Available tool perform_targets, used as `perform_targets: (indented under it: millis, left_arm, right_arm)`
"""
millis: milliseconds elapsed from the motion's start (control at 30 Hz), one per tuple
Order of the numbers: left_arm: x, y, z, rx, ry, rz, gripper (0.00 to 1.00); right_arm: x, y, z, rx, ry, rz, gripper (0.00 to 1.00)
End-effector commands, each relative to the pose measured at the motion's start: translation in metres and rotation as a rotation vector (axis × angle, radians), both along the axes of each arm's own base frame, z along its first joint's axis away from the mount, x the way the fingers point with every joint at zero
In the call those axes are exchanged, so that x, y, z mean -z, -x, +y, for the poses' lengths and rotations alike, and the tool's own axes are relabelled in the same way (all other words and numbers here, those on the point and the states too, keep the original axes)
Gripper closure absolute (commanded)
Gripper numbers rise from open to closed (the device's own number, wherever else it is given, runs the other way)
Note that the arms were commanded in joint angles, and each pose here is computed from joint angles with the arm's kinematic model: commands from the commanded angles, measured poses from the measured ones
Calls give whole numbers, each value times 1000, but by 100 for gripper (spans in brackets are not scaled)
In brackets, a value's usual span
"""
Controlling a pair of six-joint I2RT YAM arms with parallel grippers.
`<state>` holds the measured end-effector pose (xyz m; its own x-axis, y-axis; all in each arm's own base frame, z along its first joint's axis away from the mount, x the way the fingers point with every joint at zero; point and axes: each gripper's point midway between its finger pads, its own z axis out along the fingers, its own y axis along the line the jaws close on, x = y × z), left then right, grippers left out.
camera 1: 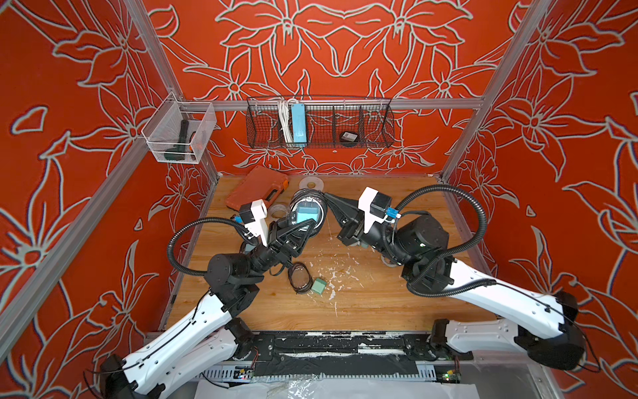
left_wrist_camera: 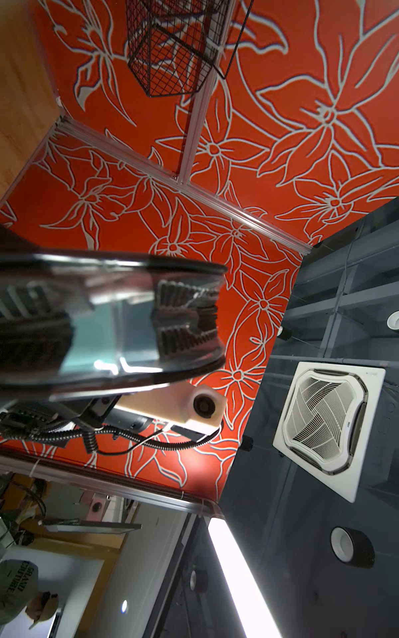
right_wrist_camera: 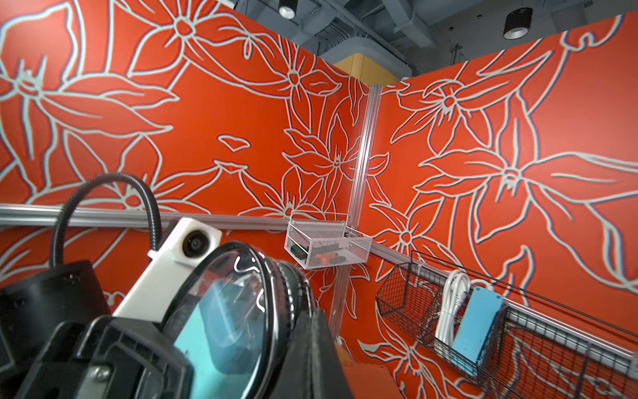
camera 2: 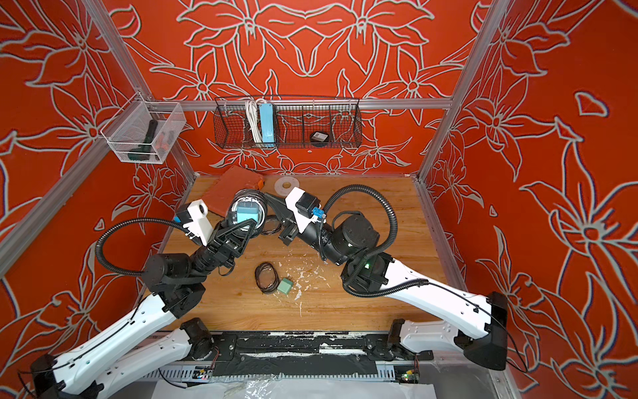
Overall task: Pack away charging kits
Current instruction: Zip the zipper on the storage bag.
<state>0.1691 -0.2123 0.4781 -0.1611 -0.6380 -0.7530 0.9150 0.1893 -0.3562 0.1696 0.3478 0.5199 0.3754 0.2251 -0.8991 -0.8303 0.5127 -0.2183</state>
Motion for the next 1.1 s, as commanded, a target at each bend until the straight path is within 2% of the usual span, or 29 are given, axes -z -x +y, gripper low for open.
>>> perform_targets:
  millis: [0, 133, 233, 333, 500, 733, 967, 1067]
  left_arm:
    - [19, -5, -8, -45, -172, 41, 100]
    - [49, -9, -18, -33, -342, 108, 100]
    - [72, -10, -24, -7, -435, 163, 100]
    - [91, -10, -24, -5, -475, 205, 100]
    - [114, -7, -31, 45, -546, 238, 100]
    - [137, -17, -40, 60, -587, 286, 100]
    - [135, -4, -50, 166, -591, 256, 100]
    - [135, 4, -53, 221, -589, 244, 100]
  right_arm:
    - [3, 4, -11, 8, 131, -68, 100]
    - [13, 11, -18, -17, 229, -143, 100]
    - [22, 4, -24, 43, 290, -174, 100]
    - [25, -4, -36, 99, 310, -192, 100]
    - [32, 1, -45, 58, 347, -217, 100]
    - [33, -10, -55, 102, 402, -257, 100]
    - [44, -11, -48, 51, 457, -344, 100]
    - [49, -17, -48, 77, 446, -401, 100]
